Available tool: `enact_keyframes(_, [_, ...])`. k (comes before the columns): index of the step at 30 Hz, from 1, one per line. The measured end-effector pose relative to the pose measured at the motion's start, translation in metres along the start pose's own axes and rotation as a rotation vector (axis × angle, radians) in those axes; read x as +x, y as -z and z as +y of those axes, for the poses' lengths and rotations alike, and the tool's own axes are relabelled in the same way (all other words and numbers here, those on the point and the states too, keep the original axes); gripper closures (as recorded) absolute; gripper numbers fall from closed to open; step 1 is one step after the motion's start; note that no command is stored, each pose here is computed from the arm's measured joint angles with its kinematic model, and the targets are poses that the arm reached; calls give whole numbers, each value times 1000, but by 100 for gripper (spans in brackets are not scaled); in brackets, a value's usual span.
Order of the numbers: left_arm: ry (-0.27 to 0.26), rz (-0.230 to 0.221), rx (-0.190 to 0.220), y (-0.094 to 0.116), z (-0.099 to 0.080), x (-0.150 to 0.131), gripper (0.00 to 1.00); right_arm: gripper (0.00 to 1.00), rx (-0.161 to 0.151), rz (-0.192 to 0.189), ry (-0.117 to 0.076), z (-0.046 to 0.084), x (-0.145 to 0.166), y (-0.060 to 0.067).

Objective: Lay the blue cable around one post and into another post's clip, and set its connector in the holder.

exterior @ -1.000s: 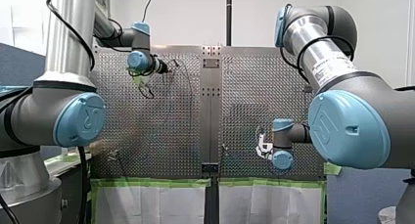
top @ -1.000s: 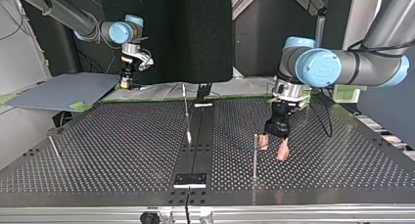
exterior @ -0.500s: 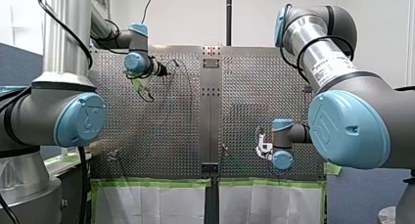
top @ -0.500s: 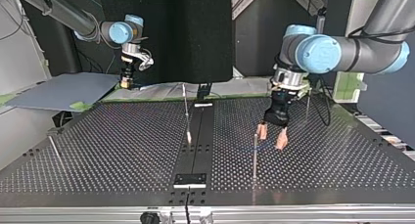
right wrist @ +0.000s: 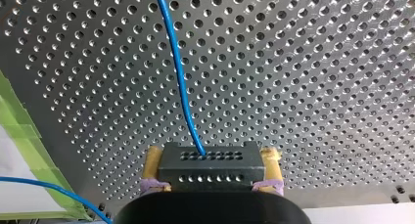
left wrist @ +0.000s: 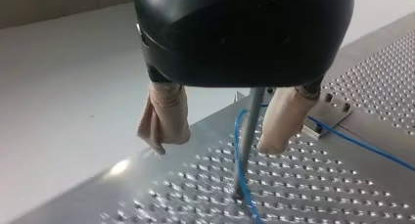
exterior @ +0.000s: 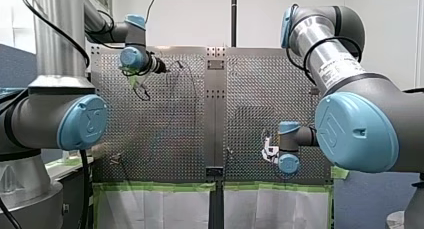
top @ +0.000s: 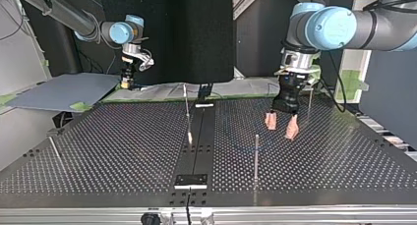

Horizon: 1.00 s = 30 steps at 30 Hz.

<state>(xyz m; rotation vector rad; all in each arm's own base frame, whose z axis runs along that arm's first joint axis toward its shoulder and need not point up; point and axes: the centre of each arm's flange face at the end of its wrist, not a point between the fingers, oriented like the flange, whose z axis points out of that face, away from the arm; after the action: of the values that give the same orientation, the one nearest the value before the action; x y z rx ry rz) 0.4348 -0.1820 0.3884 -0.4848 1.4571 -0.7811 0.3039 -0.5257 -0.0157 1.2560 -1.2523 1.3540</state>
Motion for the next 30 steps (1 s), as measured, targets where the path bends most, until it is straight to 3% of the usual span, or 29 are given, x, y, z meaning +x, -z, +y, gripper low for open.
enact_keyframes(12, [-132, -139, -55, 11, -46, -64, 0, 100, 19, 3, -21, -2, 0, -1])
enact_keyframes(30, [-298, -211, -192, 12, -88, -110, 0, 100, 27, 6, -24, -6, 3, -4])
